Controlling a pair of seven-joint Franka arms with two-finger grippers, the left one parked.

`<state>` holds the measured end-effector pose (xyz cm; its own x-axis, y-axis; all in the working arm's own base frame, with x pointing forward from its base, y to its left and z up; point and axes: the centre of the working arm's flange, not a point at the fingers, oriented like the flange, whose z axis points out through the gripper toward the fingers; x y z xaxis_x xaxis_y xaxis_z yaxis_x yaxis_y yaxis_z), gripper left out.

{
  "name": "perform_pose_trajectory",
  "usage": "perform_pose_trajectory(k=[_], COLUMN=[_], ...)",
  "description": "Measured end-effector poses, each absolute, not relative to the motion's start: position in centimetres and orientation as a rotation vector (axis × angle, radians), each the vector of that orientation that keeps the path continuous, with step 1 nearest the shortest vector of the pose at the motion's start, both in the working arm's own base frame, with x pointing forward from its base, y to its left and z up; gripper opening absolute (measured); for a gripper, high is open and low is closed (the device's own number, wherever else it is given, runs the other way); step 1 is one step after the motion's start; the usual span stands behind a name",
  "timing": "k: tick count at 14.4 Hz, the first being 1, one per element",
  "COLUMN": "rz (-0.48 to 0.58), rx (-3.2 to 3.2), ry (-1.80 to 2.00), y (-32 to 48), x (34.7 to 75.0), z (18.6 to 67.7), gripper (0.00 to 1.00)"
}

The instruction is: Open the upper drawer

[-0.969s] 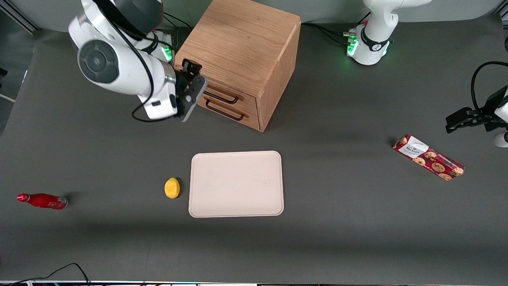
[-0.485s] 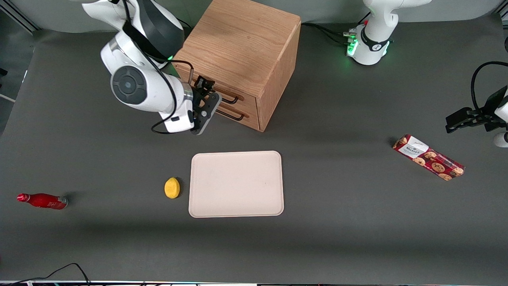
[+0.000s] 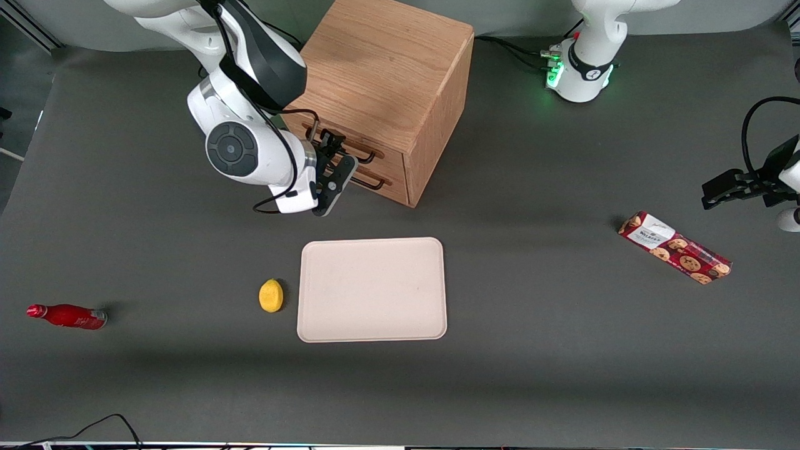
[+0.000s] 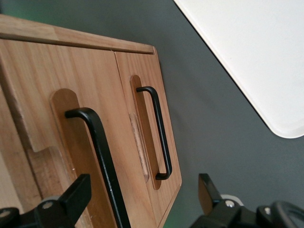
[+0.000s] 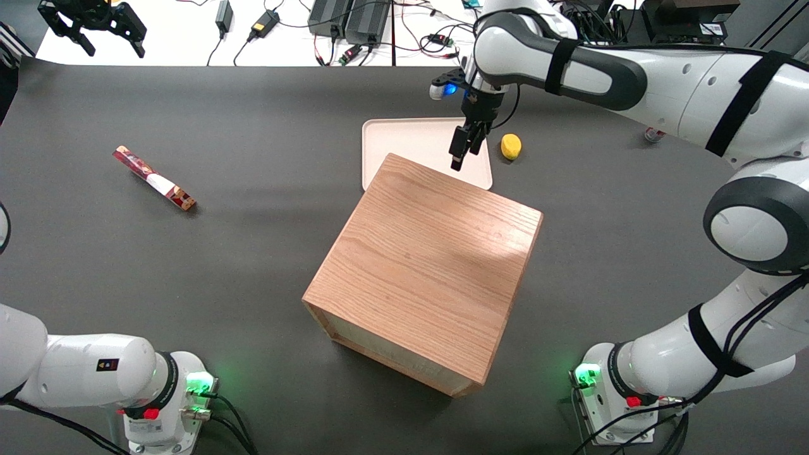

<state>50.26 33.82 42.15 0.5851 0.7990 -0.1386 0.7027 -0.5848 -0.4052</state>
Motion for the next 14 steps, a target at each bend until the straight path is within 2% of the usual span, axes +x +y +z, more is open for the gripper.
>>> perform_pose_trajectory(k=[9, 14], rz=[0.520, 0.504], rx=[-2.506, -2.513], ry=[-1.178, -1.152], y=[33.6, 33.7], x=[49.2, 48.8], z=[39.9, 38.8], gripper=[1.00, 1.00])
